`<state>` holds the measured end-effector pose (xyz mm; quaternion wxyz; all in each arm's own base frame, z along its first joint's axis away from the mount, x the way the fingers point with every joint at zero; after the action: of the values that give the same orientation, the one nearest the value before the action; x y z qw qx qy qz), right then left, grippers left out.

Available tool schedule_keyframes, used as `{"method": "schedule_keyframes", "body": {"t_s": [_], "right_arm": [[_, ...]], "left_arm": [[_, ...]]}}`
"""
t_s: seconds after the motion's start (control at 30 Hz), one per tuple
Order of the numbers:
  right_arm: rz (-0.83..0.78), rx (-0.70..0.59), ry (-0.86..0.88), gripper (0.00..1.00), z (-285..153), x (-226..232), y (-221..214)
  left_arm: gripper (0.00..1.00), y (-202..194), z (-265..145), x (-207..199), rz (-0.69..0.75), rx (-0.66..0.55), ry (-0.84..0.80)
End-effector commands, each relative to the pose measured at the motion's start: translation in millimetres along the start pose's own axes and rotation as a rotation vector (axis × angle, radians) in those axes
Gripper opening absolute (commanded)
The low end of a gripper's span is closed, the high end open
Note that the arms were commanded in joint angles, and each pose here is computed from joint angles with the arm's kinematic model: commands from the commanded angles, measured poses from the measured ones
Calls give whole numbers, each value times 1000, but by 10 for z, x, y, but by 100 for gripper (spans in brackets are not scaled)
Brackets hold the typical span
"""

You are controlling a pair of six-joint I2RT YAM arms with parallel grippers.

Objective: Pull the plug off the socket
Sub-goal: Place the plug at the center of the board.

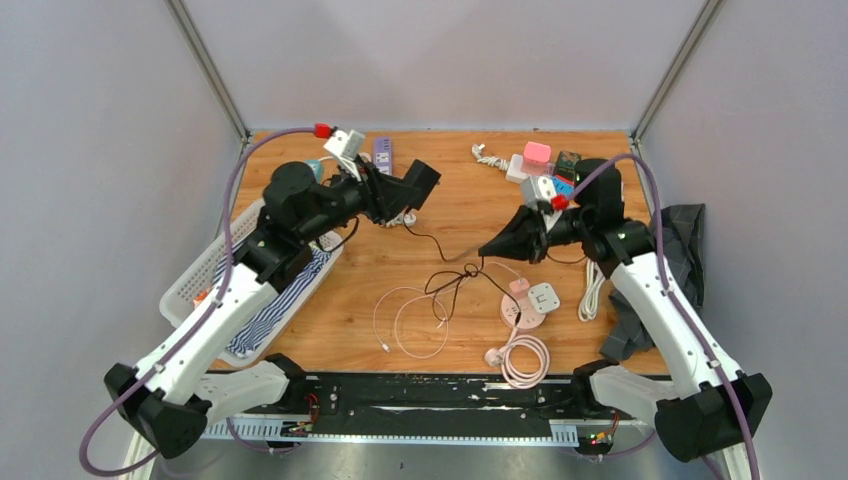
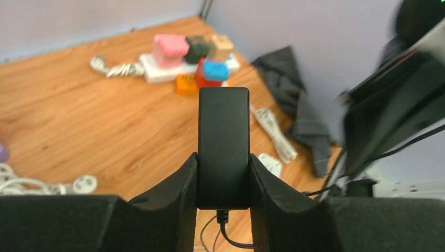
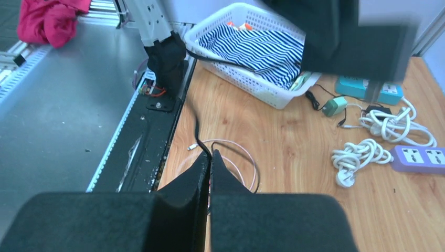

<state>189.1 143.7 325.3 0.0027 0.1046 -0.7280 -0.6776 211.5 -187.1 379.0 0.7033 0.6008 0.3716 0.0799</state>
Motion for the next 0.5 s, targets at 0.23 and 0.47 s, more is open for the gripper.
{"method": "schedule_keyframes", "body": {"t_s": [0.23,0.47], "right_arm": [[138,143,-336,0,17,-888,434],[91,195,-452,0,284,-1529,300]], "left_arm": [[0,-100,193,615,289,14,369],[0,-70,287,1169,255,80,555]]}}
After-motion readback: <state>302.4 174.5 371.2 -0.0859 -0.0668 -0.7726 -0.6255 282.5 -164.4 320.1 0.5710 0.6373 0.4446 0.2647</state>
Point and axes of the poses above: each gripper's point midway between its finger pads, its own z axis out along the fingers, its own x axis along the line the jaws close on, y = z × x, the point moved 9 cm from there along -z, back along the fingers, and after that the axes turned 3 degrees about -z, right-handed, at the moved point
